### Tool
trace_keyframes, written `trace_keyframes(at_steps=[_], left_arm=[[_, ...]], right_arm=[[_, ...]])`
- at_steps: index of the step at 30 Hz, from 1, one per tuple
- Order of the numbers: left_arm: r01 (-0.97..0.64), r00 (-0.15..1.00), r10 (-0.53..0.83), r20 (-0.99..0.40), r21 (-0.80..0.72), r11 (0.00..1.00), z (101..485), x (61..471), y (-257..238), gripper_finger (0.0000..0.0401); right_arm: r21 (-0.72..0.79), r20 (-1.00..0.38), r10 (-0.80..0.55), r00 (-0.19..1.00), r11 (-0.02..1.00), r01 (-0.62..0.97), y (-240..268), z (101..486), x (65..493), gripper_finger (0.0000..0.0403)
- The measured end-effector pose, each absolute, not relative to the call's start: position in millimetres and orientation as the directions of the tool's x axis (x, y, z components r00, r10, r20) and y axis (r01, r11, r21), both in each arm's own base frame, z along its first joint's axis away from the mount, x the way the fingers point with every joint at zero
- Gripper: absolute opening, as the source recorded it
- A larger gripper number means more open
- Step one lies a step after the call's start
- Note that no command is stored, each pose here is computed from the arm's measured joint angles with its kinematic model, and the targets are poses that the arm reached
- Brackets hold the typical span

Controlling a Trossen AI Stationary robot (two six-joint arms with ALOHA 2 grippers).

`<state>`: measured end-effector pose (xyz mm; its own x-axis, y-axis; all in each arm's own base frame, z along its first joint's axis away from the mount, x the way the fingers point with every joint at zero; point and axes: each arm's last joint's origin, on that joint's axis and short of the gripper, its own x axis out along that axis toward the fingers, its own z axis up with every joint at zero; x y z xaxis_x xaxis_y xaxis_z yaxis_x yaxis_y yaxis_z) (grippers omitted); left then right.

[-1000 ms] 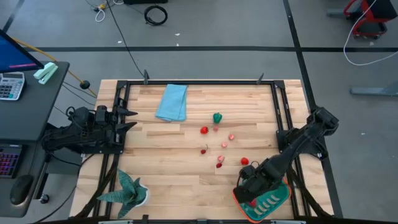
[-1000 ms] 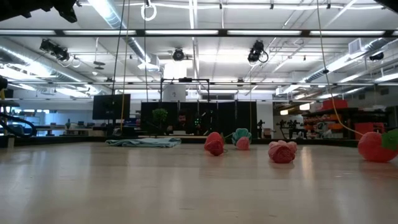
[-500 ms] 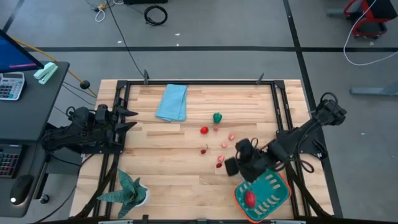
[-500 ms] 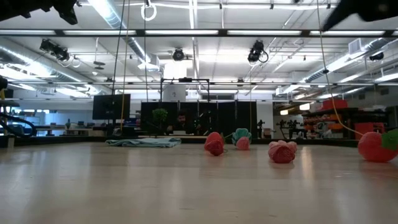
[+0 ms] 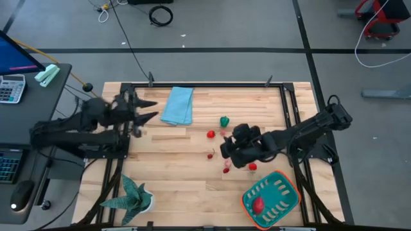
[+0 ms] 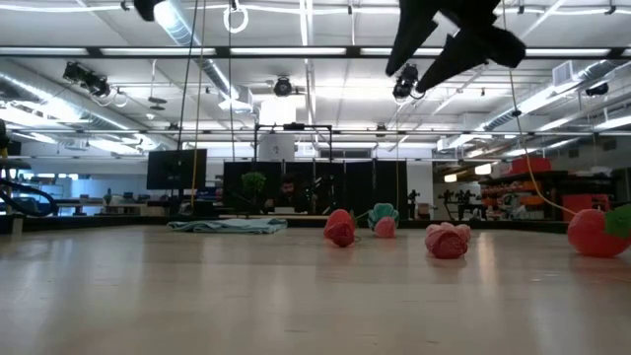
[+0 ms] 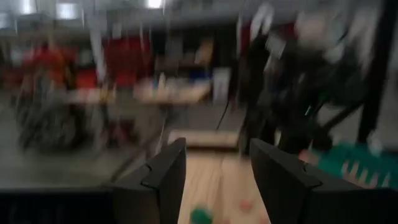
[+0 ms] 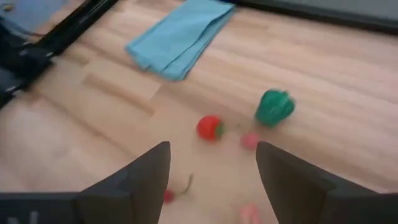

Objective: Pick and placing Produce into tupperware
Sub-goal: Put the red strawberry into the blue basket

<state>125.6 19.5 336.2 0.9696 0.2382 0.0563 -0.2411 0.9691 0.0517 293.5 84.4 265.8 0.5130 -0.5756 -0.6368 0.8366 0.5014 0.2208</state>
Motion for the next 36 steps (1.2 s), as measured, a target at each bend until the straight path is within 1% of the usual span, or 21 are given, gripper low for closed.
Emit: trace_keyframes(at_steps=[2,5,8,12,15,20,23,29,32,36], left_arm=[[-0.256,0.961,0.262,-0.088,0.07,0.964,345,146,23,0.0193],[-0.243,0.91,0.264,-0.319,0.104,0.964,343,180,29,0.0201],[-0.236,0.815,0.261,-0.517,0.116,0.965,322,213,36,0.0207],[-0.186,0.704,0.256,-0.662,0.176,0.967,282,252,45,0.0212],[-0.142,0.678,0.25,-0.692,0.211,0.967,256,280,50,0.0213],[-0.096,0.681,0.198,-0.705,0.182,0.979,220,312,53,0.0213],[-0.025,0.671,0.176,-0.72,0.216,0.976,202,323,55,0.0213],[0.011,0.651,0.149,-0.744,0.205,0.979,175,336,56,0.0221],[0.011,0.662,0.138,-0.737,0.194,0.981,166,342,57,0.0224],[-0.027,0.687,0.141,-0.713,0.169,0.985,159,349,59,0.0225]], right_arm=[[0.203,-0.637,-0.595,0.49,0.484,0.851,78,262,297,0.0243],[0.175,-0.643,-0.613,0.459,0.465,0.868,72,255,302,0.024],[0.141,-0.65,-0.621,0.438,0.468,0.873,71,248,305,0.0237],[0.096,-0.673,-0.604,0.428,0.502,0.859,75,245,304,0.0232],[0.069,-0.679,-0.597,0.427,0.527,0.847,78,247,300,0.0228],[0.075,-0.676,-0.598,0.431,0.526,0.847,77,251,297,0.022],[0.067,-0.676,-0.6,0.428,0.529,0.846,76,252,297,0.0217],[0.041,-0.685,-0.599,0.416,0.538,0.842,71,252,298,0.0217],[0.03,-0.69,-0.597,0.41,0.542,0.84,68,251,298,0.0217],[0.029,-0.691,-0.596,0.409,0.542,0.84,68,251,298,0.0217]])
